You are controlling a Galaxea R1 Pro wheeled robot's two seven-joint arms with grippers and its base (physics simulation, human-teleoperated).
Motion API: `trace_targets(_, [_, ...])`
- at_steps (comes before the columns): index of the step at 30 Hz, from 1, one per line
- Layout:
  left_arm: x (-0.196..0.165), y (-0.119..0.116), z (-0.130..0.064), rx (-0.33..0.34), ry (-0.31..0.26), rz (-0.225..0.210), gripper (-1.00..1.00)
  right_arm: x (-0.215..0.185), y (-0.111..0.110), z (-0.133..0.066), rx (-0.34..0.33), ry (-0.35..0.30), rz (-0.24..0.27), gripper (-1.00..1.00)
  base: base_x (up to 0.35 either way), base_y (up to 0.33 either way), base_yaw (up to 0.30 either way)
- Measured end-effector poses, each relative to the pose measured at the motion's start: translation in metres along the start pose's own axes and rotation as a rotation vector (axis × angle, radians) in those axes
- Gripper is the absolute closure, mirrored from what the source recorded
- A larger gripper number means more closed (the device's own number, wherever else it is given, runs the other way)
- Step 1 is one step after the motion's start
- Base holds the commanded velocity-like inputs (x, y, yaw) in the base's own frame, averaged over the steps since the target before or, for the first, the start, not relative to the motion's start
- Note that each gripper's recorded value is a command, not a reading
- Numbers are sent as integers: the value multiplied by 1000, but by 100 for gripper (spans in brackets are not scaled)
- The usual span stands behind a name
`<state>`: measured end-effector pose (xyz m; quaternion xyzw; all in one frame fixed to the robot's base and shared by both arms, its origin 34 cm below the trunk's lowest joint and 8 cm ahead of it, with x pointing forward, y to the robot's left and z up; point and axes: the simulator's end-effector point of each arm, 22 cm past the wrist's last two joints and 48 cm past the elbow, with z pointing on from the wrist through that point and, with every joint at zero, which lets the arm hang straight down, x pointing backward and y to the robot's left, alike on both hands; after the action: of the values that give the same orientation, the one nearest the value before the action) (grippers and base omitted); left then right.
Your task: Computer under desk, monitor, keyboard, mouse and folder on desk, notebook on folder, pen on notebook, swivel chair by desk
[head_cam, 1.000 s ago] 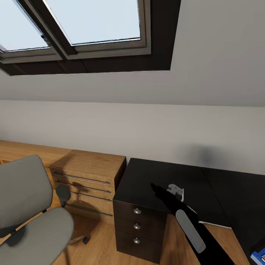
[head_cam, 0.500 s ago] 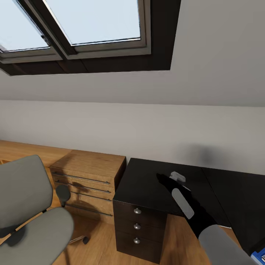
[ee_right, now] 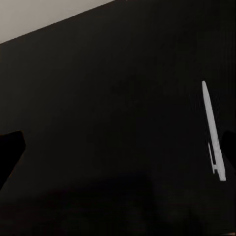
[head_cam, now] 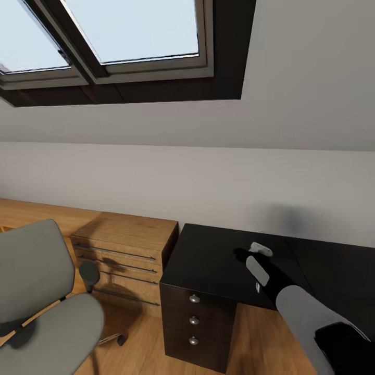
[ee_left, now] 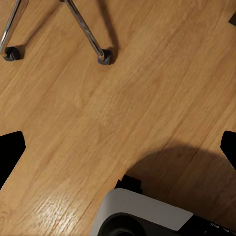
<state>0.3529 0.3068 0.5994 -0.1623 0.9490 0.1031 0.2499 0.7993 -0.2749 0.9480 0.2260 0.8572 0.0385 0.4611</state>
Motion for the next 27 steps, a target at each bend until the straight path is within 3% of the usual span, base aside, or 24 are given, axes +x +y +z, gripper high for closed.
trace_targets(6, [0, 0, 0, 1, 0, 1, -100, 16, -16, -1, 133, -3, -157, -100, 0, 0, 0])
trace_targets(7, [0, -1, 0, 2, 0, 0, -100, 32, -27, -2, 212, 9, -243, -100, 0, 0, 0])
trace_targets(9, [1, 0, 0, 0, 1, 0, -100, 34, -29, -4, 235, 1, -274, -100, 0, 0, 0])
trace_targets(12, [1, 0, 0, 0, 1, 0, -100, 27, -25, -4, 227, -40, -256, -100, 0, 0, 0])
trace_targets(13, [1, 0, 0, 0, 1, 0, -100, 13, -19, -4, 213, -116, -224, -100, 0, 0, 0])
trace_targets(15, [1, 0, 0, 0, 1, 0, -100, 7, -17, -5, 208, -149, -213, -100, 0, 0, 0])
trace_targets(23, [3, 0, -1, -1, 6, 1, -100, 34, -29, -2, 230, -15, -273, -100, 0, 0, 0])
trace_targets(27, [3, 0, -1, -2, 6, 0, -100, 40, -34, -3, 244, 18, -291, -100, 0, 0, 0])
